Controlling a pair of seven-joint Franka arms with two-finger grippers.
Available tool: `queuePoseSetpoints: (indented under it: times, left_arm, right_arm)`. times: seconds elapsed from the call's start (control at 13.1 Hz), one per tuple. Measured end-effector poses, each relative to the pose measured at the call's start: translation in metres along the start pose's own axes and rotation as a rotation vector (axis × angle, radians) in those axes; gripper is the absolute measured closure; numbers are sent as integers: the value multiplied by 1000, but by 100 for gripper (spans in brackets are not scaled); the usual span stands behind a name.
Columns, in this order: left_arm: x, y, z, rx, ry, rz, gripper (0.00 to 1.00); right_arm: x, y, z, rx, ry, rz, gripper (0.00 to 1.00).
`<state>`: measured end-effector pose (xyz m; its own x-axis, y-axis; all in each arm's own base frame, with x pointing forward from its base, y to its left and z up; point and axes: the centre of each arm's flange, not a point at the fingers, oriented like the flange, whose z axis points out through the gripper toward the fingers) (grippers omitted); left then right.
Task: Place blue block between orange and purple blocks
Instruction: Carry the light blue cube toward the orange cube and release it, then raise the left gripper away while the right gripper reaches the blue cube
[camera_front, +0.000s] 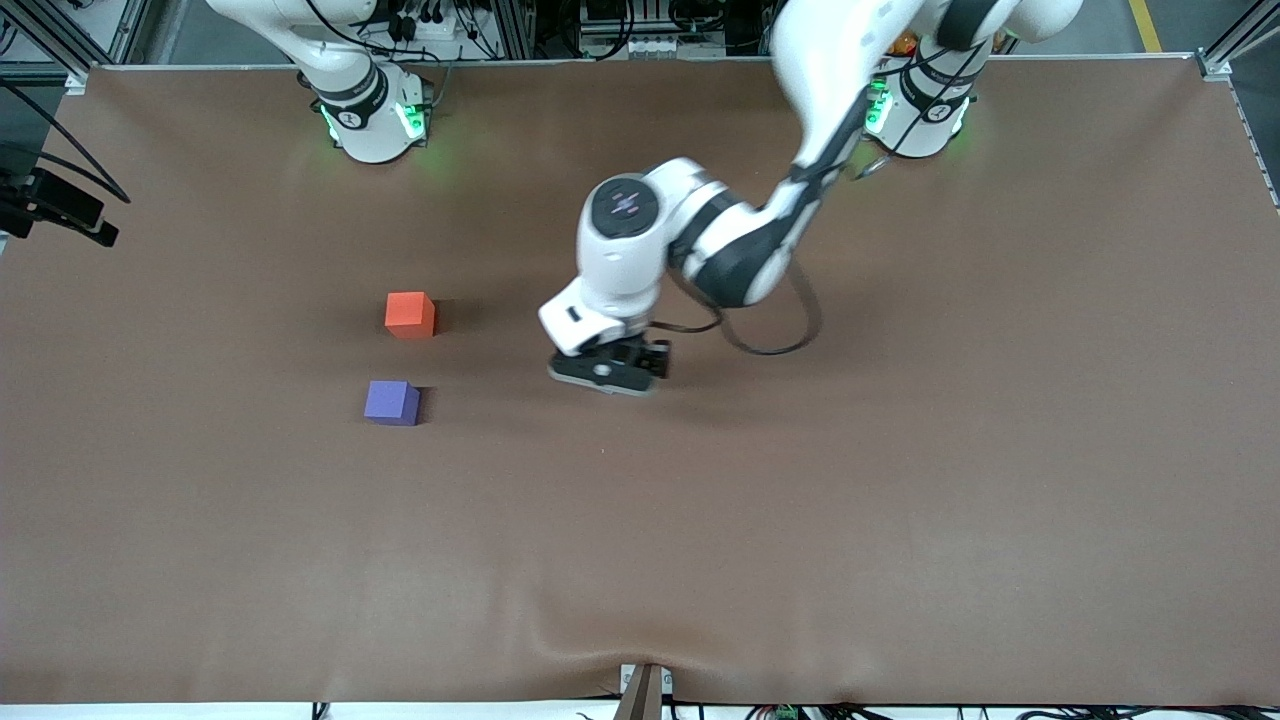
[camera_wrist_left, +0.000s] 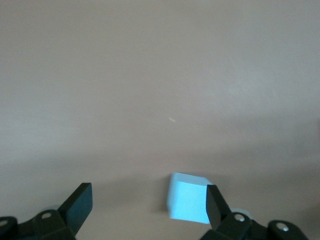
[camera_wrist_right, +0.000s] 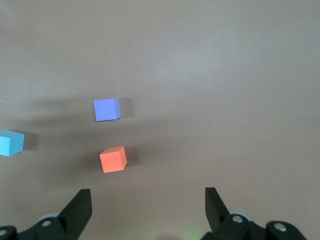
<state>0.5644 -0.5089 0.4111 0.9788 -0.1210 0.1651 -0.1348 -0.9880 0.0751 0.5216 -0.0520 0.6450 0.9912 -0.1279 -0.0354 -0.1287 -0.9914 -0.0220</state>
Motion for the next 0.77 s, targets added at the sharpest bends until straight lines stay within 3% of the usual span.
queuePoseSetpoints:
  times: [0.15, 0.38, 0.61, 0.77]
  left_arm:
    - [35, -83, -74, 35, -12, -100, 0]
    - [63, -209, -143, 76, -33, -192, 0]
    - [68, -316, -187, 107, -70, -255, 0]
    - [63, -360, -210, 116, -80, -293, 0]
  right_arm:
    - [7, -2, 16, -1, -42, -3, 0]
    - [16, -37, 41, -3, -105, -64, 0]
    - [14, -92, 51, -3, -123, -153, 0]
    - [15, -130, 59, 30, -139, -165, 0]
